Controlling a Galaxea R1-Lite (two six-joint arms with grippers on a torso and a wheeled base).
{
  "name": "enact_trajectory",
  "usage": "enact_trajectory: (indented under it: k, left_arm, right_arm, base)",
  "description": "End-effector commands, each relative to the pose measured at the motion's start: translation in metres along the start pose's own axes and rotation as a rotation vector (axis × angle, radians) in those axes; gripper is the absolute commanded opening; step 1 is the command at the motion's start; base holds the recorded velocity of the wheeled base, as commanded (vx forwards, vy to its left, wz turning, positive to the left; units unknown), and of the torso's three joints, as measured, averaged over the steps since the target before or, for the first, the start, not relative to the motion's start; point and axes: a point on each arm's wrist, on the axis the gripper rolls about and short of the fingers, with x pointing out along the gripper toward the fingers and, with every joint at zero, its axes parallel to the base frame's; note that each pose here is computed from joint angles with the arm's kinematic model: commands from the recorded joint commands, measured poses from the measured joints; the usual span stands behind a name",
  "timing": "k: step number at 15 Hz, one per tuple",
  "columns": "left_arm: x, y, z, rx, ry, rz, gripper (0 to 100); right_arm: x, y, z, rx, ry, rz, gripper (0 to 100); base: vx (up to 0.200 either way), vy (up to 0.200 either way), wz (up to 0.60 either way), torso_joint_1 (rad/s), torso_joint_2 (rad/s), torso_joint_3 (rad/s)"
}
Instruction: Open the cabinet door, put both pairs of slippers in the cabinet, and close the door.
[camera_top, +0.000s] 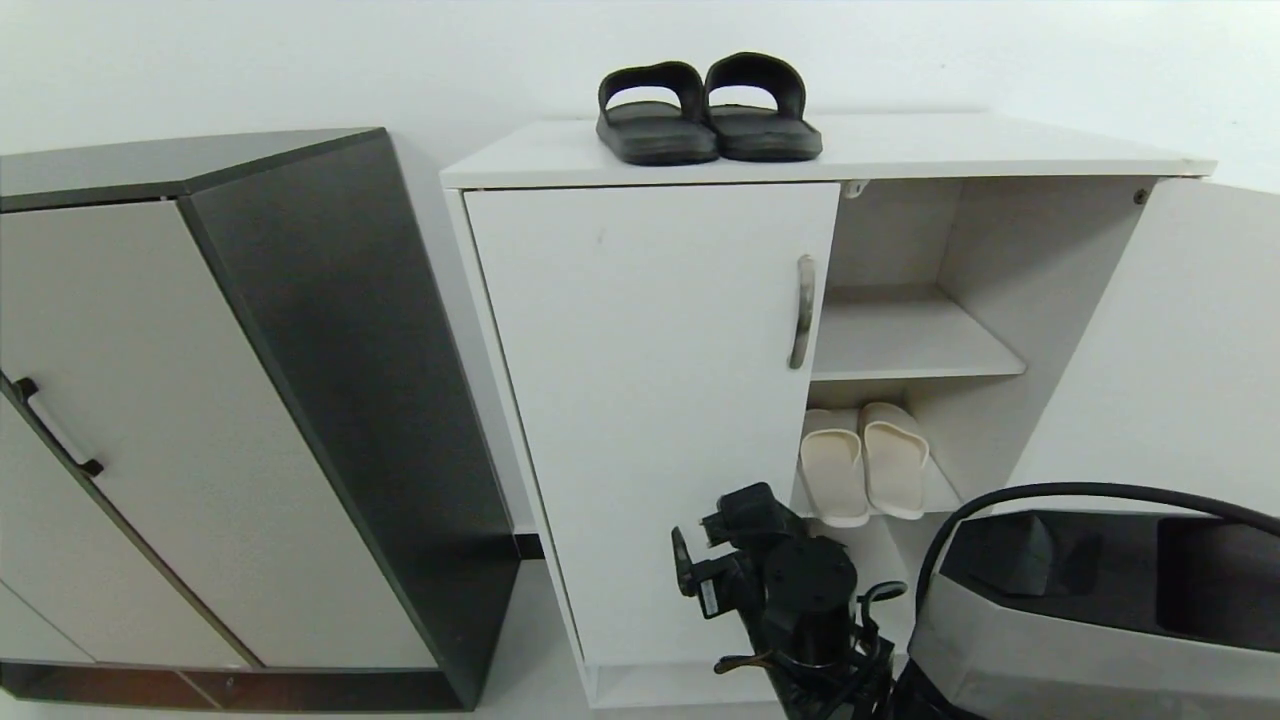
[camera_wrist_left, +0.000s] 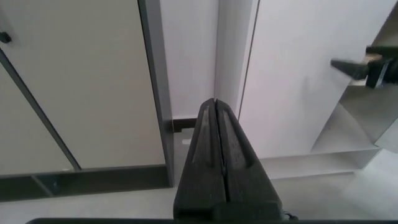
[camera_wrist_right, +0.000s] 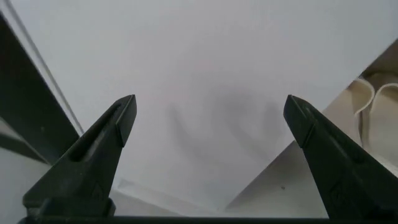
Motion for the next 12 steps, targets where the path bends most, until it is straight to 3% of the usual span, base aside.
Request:
enact_trajectory:
  k: [1, 12]
  left_arm:
    - [0.0, 0.0, 0.0, 0.0, -0.002, 0.0, 0]
    - [0.0, 0.0, 0.0, 0.0, -0.002, 0.0, 0]
  right_arm:
    - [-0.004, 0.001, 0.009, 0.014, -0.023, 0.009, 100]
    - [-0.012, 0.001, 0.02, 0.021, -0.038, 0.04, 100]
  base:
    - [0.0, 0.0, 0.0, 0.056, -0.5, -0.369]
    - [0.0, 0.0, 0.0, 0.115, -0.47, -0.342]
